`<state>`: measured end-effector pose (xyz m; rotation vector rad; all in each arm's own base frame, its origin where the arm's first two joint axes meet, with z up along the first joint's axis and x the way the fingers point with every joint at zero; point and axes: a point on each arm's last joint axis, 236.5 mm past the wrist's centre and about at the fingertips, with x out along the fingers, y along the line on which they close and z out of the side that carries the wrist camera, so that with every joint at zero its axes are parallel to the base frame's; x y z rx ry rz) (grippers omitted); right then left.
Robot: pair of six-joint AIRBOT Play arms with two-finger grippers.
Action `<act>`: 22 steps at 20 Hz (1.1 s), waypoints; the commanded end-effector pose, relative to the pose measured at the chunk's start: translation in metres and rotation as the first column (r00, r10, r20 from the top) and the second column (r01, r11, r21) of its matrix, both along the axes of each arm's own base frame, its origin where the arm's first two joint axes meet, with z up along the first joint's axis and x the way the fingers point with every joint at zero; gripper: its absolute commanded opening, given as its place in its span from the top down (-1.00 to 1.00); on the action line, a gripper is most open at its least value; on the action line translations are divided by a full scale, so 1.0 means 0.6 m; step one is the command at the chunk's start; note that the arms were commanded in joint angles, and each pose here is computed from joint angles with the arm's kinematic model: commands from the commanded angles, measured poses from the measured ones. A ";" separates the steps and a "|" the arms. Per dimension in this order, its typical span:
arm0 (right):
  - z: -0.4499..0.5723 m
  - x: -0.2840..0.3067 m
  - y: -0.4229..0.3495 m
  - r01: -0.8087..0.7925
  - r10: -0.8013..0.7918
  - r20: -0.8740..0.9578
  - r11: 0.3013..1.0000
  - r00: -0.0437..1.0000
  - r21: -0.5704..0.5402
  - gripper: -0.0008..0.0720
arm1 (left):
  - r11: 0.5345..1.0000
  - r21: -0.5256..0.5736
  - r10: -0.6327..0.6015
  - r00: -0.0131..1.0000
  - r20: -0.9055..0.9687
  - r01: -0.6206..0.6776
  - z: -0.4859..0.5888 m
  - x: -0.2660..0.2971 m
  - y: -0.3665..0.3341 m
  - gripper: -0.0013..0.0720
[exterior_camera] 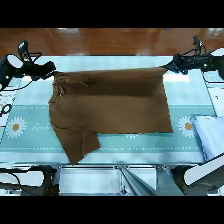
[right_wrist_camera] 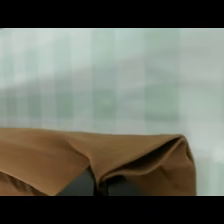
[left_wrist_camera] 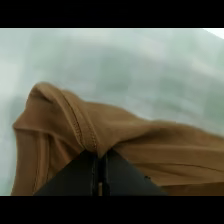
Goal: Fold the shirts.
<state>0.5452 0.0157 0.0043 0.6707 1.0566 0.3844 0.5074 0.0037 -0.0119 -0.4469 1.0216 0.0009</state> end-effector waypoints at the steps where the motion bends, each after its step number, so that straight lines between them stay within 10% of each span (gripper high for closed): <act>1: -0.007 -0.076 -0.005 -0.133 0.132 -0.122 0.991 0.984 0.005 0.87 | 0.985 -0.007 -0.170 0.973 -0.154 0.171 -0.012 -0.075 -0.016 0.91; 14: -0.116 -0.160 0.011 -0.185 0.161 -0.340 0.982 0.926 -0.039 0.72 | 0.972 -0.105 -0.236 0.894 -0.381 0.212 -0.110 -0.185 -0.041 0.89; 15: -0.113 -0.167 0.010 -0.162 0.141 -0.374 0.987 0.917 -0.025 0.06 | 0.969 -0.112 -0.247 0.882 -0.401 0.221 -0.109 -0.194 -0.042 0.49; 16: -0.104 -0.176 0.003 -0.172 0.153 -0.390 0.985 0.908 -0.014 -0.14 | 0.966 -0.104 -0.258 0.865 -0.431 0.236 -0.104 -0.206 -0.034 -0.41; 22: 0.021 -0.223 -0.105 -0.072 0.031 -0.361 0.992 0.932 -0.101 -0.14 | 0.982 -0.036 -0.180 0.841 -0.510 0.188 0.014 -0.269 0.044 -0.42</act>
